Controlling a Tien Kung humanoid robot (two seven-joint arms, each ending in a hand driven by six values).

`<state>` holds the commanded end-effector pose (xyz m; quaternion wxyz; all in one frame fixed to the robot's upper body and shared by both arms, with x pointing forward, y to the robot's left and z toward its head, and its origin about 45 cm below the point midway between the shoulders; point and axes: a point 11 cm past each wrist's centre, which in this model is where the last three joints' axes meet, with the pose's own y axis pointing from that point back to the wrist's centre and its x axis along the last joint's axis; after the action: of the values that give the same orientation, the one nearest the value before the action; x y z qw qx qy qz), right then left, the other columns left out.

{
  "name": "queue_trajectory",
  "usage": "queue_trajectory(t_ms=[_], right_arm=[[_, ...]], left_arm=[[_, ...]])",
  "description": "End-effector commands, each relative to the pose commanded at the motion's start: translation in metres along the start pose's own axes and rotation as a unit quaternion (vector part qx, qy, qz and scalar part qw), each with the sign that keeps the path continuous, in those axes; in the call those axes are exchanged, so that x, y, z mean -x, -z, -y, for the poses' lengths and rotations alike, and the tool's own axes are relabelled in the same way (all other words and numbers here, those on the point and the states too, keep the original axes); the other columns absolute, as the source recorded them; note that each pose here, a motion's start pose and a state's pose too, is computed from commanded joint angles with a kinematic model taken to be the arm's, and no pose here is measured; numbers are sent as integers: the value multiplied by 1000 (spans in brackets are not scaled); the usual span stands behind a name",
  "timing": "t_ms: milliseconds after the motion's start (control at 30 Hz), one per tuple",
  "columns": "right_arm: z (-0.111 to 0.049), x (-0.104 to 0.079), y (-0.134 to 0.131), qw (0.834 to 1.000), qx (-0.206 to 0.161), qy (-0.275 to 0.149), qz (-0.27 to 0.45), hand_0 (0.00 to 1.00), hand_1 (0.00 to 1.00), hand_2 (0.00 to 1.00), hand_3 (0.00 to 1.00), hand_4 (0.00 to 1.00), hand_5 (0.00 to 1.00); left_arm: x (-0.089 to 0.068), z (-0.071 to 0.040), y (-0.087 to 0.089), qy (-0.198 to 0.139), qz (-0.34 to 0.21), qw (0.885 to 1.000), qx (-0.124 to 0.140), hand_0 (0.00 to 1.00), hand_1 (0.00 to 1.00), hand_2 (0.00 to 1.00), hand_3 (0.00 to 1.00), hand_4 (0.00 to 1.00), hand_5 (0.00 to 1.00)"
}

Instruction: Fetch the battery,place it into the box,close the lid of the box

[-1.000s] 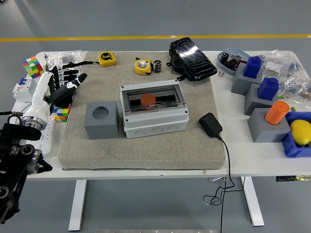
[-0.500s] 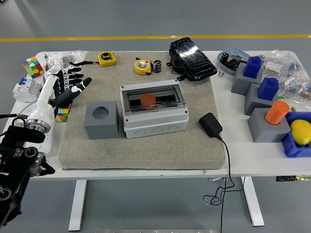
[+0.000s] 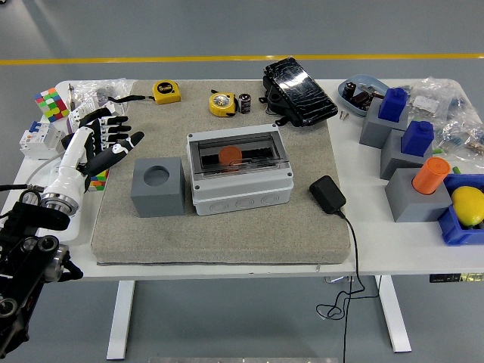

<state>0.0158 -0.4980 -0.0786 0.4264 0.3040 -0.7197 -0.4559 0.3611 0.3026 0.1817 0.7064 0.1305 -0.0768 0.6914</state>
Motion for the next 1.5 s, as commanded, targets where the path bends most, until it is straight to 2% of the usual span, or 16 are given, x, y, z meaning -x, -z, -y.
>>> queue_trajectory(t_ms=[133,533,800,1267,1300,1467,1500], right_arm=[[0,-1,-5,1000,3,-2,7,544,601,592,546,926,489],[0,-2,6,1000,-3,-4,8,545,602,593,546,926,490],[0,1,10,1000,-7,0,7,545,601,593,546,926,490],[0,5,10,1000,-6,4,3,546,602,594,547,926,490],[0,5,10,1000,-6,4,2,546,602,594,547,926,490],[0,6,12,1000,-7,6,0,546,602,594,547,926,490],[-1,7,13,1000,-8,7,-2,546,602,594,546,927,491]], left_arm=[[1,0,1,3,2,1000,-3,604,696,692,733,998,495],[-3,1,-3,-2,1,1000,3,606,696,691,733,998,500],[-10,4,-10,-7,0,1000,14,607,695,690,733,998,500],[-19,2,-17,-30,-25,999,36,593,690,682,728,998,487],[-20,2,-17,-32,-25,998,37,619,685,679,726,998,490],[-24,3,-22,-36,-24,998,44,619,685,679,726,998,490],[-25,4,-23,-37,-24,998,45,684,690,677,721,998,488]])
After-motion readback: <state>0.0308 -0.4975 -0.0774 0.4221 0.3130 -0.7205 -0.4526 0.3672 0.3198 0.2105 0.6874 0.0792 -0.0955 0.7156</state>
